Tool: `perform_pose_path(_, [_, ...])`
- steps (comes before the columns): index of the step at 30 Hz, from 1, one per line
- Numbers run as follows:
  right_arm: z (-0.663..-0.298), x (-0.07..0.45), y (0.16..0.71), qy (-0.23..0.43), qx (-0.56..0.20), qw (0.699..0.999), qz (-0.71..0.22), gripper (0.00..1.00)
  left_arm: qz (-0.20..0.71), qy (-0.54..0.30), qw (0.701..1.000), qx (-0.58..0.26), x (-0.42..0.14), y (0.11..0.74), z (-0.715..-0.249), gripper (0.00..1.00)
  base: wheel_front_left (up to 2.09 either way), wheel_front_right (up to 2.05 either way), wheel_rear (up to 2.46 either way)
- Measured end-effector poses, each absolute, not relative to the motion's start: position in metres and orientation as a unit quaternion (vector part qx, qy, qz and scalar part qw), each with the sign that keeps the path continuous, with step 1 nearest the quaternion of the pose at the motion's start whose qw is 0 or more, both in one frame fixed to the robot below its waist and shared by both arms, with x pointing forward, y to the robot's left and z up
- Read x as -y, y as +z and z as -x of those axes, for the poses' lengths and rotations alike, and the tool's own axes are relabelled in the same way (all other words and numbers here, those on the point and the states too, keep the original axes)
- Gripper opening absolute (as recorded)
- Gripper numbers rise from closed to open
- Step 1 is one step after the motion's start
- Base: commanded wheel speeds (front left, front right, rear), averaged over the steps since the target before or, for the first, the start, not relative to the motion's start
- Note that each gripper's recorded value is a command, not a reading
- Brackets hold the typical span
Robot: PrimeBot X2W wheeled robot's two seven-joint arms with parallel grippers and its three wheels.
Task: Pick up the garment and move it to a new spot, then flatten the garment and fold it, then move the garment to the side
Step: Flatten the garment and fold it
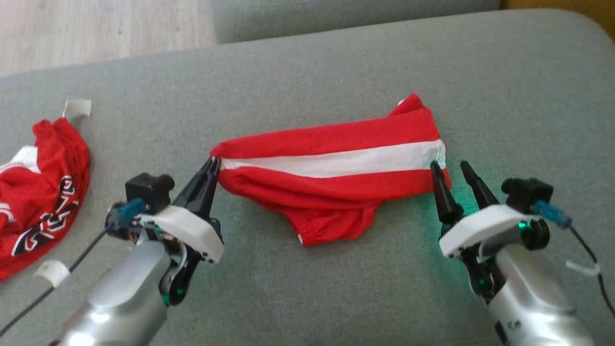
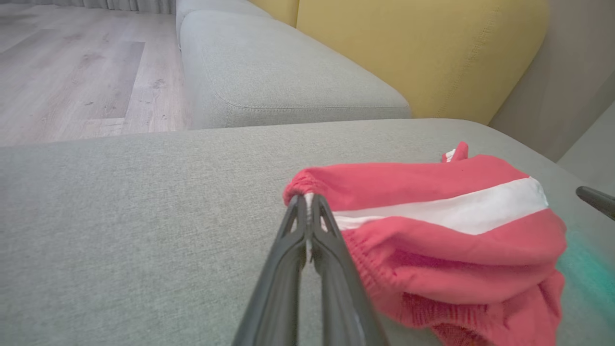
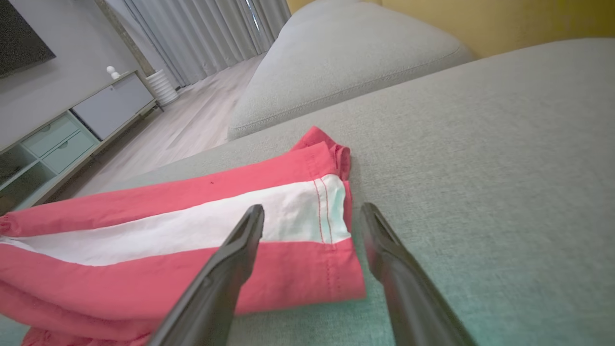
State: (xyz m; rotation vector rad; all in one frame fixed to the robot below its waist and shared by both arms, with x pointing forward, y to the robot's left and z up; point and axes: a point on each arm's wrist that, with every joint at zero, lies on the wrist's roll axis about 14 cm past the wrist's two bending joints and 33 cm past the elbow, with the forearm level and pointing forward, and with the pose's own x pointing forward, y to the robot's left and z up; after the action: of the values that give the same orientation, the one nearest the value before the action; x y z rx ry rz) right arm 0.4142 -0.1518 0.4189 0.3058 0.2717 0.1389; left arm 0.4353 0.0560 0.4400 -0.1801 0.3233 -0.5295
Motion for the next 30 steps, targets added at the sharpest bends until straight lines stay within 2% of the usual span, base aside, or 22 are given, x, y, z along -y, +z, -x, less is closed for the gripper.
perform_pose_path(8, [-0.436, 0.136, 0.408, 0.099, -0.172, 0.964, -0.179, 1.0, 0.073, -0.252, 0.951, -0.165, -0.066, 0.429, -0.448, 0.0, 0.0, 0.0, 0.0])
perform_pose_path(23, [-0.447, 0.123, 0.397, 0.125, -0.2, 0.953, -0.191, 1.0, 0.067, -0.241, 0.952, -0.175, -0.077, 0.418, -0.45, 0.0, 0.0, 0.0, 0.0])
perform_pose_path(24, [-0.447, 0.122, 0.397, 0.127, -0.201, 0.952, -0.192, 0.94, 0.067, -0.243, 0.952, -0.175, -0.077, 0.418, -0.449, 0.0, 0.0, 0.0, 0.0])
perform_pose_path(25, [-0.447, 0.122, 0.397, 0.128, -0.202, 0.952, -0.192, 0.78, 0.067, -0.242, 0.952, -0.175, -0.078, 0.418, -0.45, 0.0, 0.0, 0.0, 0.0])
perform_pose_path(26, [-0.448, 0.122, 0.398, 0.129, -0.202, 0.952, -0.192, 0.71, 0.067, -0.242, 0.952, -0.175, -0.078, 0.418, -0.45, 0.0, 0.0, 0.0, 0.0])
perform_pose_path(27, [-0.447, 0.122, 0.398, 0.131, -0.202, 0.952, -0.19, 0.56, 0.066, -0.241, 0.952, -0.175, -0.078, 0.418, -0.45, 0.0, 0.0, 0.0, 0.0])
perform_pose_path(30, [-0.444, 0.119, 0.397, 0.139, -0.204, 0.952, -0.182, 0.2, 0.065, -0.241, 0.953, -0.172, -0.078, 0.42, -0.451, 0.0, 0.0, 0.0, 0.0])
